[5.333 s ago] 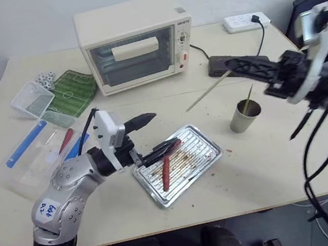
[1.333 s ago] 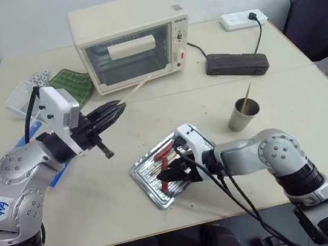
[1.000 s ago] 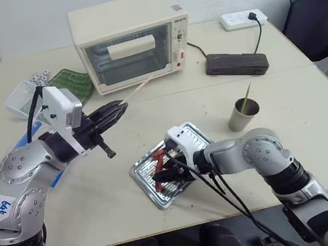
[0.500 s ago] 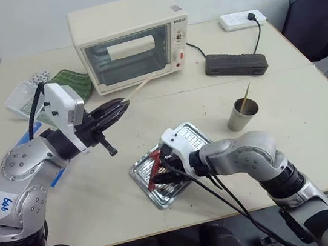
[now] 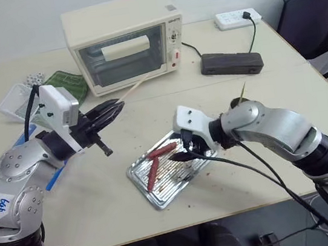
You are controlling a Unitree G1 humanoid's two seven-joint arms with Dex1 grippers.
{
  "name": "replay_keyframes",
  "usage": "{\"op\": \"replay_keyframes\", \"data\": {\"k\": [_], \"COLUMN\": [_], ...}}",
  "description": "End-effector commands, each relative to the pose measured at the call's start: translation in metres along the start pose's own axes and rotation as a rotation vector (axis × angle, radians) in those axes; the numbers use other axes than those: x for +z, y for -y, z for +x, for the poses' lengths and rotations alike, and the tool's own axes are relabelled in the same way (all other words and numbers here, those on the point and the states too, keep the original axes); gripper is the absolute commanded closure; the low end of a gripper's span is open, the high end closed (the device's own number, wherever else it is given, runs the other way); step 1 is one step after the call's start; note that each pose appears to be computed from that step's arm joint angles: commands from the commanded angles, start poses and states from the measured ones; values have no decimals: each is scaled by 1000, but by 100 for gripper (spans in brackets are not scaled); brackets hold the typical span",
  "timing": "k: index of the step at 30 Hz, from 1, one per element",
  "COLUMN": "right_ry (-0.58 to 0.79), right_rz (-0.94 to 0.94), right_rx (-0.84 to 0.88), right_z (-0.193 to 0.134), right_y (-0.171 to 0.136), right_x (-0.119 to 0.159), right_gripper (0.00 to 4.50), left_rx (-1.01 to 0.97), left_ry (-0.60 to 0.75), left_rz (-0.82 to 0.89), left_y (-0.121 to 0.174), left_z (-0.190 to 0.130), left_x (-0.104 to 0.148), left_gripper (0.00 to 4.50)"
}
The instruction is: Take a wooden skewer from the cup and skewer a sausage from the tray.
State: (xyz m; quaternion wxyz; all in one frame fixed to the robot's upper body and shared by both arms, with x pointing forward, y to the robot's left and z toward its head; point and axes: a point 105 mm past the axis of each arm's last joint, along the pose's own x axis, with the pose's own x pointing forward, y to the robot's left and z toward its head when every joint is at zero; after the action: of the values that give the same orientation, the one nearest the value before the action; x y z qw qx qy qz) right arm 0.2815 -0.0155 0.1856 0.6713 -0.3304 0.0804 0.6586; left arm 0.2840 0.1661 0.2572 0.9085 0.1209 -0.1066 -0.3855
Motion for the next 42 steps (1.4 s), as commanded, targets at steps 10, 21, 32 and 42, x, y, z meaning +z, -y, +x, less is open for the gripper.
{"op": "replay_keyframes", "data": {"k": [10, 21, 32, 42], "right_ry": [52, 5, -30, -23], "right_rz": [-498, -569, -552, -516], "right_rx": [351, 407, 447, 458], "right_z": [39, 69, 78, 76], "right_y": [-12, -1, 0, -3], "right_x": [10, -9, -27, -29], "right_gripper": [127, 127, 276, 363], "left_rx": [101, 126, 133, 126], "left_ry": [3, -2, 11, 17], "left_rz": [88, 81, 85, 88], "left_y": [-6, 0, -1, -2], "left_z": [-28, -30, -27, -23], "left_x": [18, 18, 22, 23], "left_gripper": [450, 450, 450, 450]}}
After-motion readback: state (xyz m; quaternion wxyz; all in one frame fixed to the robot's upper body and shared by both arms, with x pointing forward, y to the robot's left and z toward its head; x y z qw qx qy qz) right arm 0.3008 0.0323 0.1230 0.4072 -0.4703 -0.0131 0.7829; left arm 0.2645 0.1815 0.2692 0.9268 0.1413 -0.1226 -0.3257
